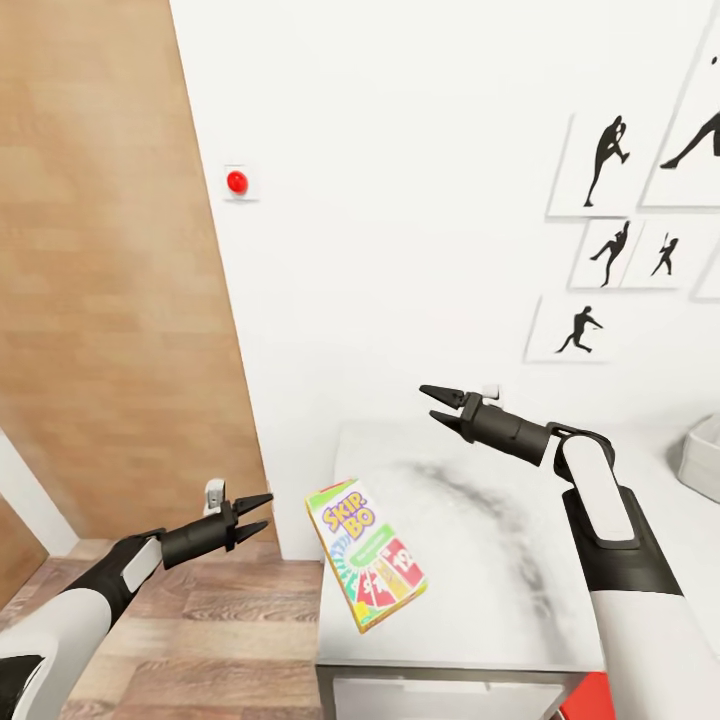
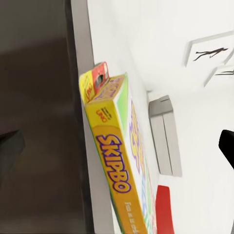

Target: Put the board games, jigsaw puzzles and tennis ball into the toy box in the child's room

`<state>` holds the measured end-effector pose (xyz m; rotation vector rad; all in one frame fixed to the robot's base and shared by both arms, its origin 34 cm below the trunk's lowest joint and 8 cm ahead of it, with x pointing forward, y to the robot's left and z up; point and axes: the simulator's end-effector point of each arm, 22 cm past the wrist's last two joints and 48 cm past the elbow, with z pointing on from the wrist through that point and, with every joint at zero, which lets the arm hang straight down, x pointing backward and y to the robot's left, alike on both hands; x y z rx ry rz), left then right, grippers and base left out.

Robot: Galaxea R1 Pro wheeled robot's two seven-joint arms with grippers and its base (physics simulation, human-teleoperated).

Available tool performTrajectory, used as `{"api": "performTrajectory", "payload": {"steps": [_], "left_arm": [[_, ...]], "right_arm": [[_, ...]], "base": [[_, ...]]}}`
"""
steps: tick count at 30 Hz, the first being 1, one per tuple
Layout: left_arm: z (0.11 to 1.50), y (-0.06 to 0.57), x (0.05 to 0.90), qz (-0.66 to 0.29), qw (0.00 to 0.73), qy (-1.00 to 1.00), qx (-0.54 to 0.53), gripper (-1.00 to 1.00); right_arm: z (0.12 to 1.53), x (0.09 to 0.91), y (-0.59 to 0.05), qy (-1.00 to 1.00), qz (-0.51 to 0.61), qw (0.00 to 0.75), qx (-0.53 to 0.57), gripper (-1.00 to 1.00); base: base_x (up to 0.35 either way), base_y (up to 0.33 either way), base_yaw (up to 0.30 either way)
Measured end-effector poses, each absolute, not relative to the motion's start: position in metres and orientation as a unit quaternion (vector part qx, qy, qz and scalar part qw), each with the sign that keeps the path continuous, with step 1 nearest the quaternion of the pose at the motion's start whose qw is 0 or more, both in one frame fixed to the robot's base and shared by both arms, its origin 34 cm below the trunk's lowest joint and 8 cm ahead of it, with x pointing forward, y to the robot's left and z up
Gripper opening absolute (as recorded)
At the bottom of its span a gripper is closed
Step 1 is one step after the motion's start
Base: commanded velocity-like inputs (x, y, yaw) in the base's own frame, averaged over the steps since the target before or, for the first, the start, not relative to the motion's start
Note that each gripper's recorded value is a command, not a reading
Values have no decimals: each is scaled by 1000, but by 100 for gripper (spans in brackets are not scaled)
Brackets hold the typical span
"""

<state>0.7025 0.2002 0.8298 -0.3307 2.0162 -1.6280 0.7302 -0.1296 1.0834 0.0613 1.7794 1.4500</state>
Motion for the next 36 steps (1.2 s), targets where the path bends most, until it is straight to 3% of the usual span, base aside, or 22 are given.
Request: {"api": "performTrajectory", "payload": {"steps": [17, 36], "left_arm": [[830, 200, 703, -602, 262, 744, -122, 100], [830, 200, 703, -602, 262, 744, -122, 100]], "right_arm": [[1084, 730, -129, 706, 576, 410, 24, 100], [1084, 730, -129, 706, 577, 410, 23, 100]], "base": [[63, -9, 0], [0, -93, 0]]}}
